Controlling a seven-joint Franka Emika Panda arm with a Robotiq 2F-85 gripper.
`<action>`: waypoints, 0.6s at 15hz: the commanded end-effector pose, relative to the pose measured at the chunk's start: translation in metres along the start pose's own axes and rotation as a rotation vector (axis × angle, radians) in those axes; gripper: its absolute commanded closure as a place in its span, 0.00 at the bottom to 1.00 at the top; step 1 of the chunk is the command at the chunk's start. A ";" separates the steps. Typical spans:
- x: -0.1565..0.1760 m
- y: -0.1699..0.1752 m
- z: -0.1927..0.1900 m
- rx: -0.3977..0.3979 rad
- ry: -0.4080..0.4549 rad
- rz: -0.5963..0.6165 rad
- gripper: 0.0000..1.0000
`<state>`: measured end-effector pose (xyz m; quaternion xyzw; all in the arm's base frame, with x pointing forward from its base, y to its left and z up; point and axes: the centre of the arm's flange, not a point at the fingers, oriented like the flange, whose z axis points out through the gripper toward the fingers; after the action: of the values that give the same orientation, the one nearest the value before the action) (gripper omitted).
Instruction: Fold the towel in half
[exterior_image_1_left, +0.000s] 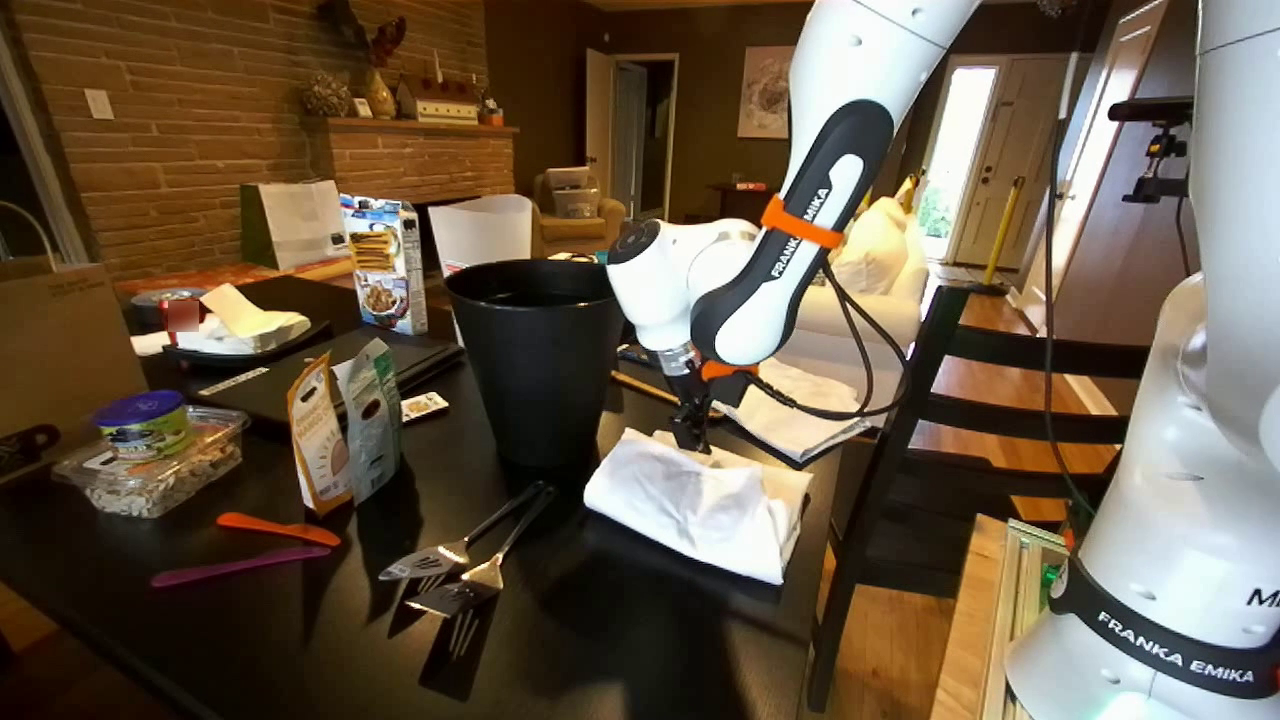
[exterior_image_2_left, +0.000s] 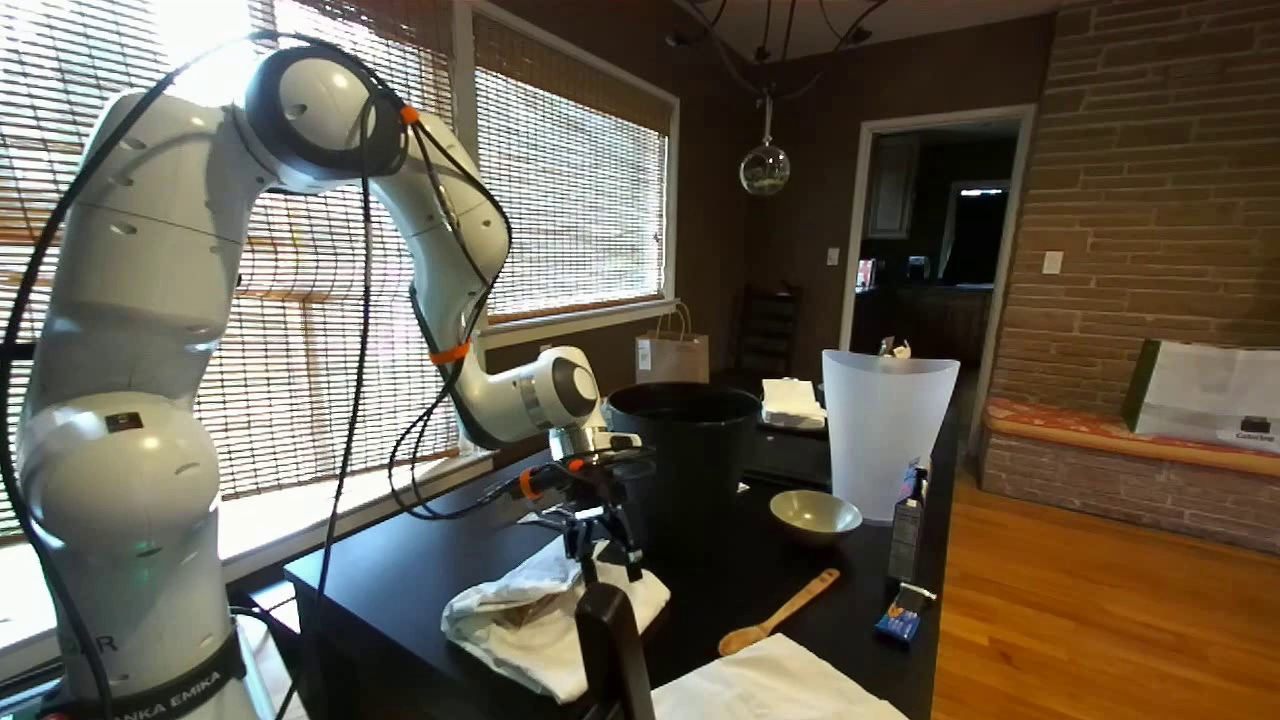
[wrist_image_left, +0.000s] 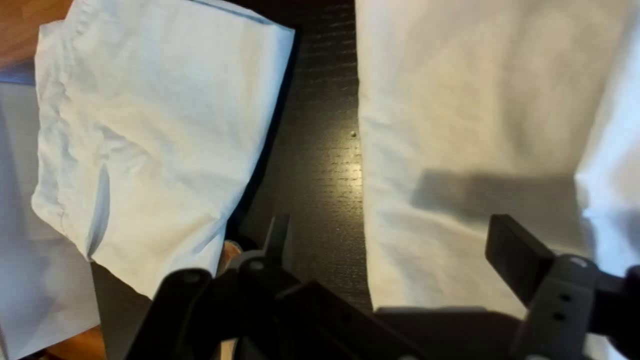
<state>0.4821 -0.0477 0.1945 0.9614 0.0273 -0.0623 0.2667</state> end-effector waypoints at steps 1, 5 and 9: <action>0.004 0.023 -0.002 -0.021 0.049 0.059 0.00; 0.009 0.027 -0.001 -0.003 0.036 0.086 0.00; 0.010 0.031 0.000 0.002 0.041 0.105 0.00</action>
<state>0.4947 -0.0739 0.2091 0.9628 -0.0179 -0.0284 0.2681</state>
